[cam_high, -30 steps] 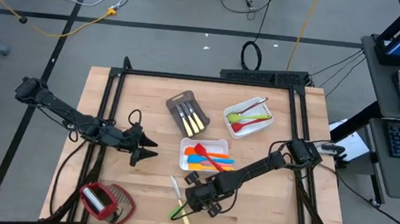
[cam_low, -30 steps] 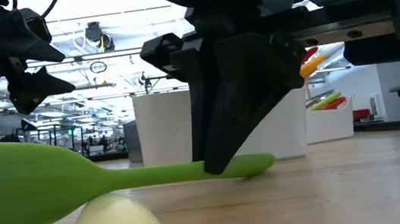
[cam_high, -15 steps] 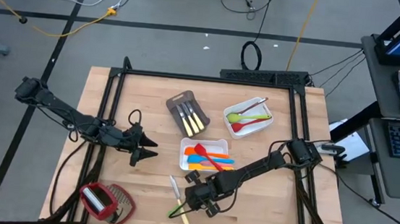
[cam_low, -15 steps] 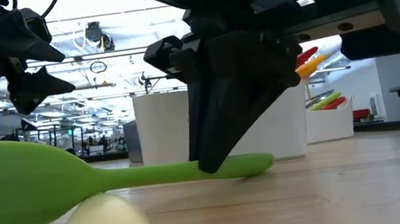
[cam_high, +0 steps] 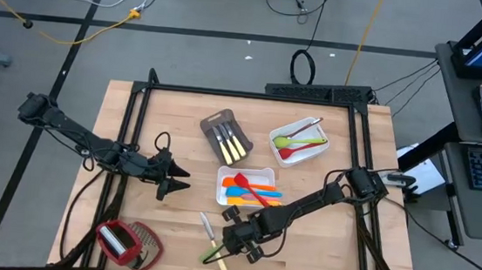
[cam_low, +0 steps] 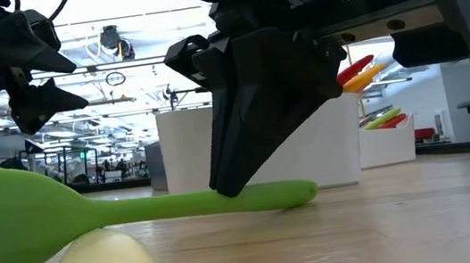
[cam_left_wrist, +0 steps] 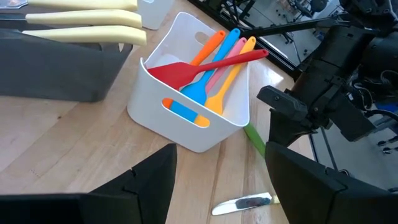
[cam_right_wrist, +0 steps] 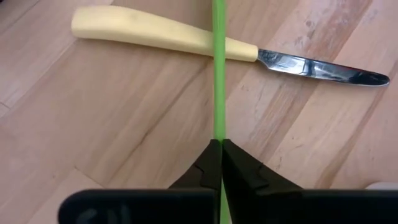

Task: Pick & Place Kitchen Items
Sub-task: Put the green spatula into bottom white bin

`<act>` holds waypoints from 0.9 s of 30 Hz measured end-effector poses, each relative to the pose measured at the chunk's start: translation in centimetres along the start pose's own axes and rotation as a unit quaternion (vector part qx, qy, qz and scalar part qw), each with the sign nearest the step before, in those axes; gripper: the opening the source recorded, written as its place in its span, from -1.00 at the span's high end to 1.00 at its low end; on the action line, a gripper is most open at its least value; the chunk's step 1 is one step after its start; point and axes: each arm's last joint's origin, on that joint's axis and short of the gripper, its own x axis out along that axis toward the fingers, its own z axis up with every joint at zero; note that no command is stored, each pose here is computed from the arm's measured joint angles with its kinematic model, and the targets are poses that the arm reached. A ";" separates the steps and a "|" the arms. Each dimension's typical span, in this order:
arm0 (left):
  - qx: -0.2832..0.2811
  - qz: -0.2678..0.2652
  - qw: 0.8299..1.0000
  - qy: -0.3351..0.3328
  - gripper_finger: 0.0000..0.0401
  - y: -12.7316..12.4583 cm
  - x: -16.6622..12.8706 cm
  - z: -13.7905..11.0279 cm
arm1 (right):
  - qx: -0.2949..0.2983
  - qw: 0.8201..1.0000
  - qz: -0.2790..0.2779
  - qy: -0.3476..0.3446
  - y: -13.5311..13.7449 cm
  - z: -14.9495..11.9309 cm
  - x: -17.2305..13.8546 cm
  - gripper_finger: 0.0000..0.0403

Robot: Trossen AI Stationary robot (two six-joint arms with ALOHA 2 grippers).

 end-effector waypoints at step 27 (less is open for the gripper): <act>-0.002 0.000 1.000 0.000 -0.25 0.0 0.0 0.0 | -0.028 1.000 0.007 -0.009 -0.3 0.0 0.0 0.30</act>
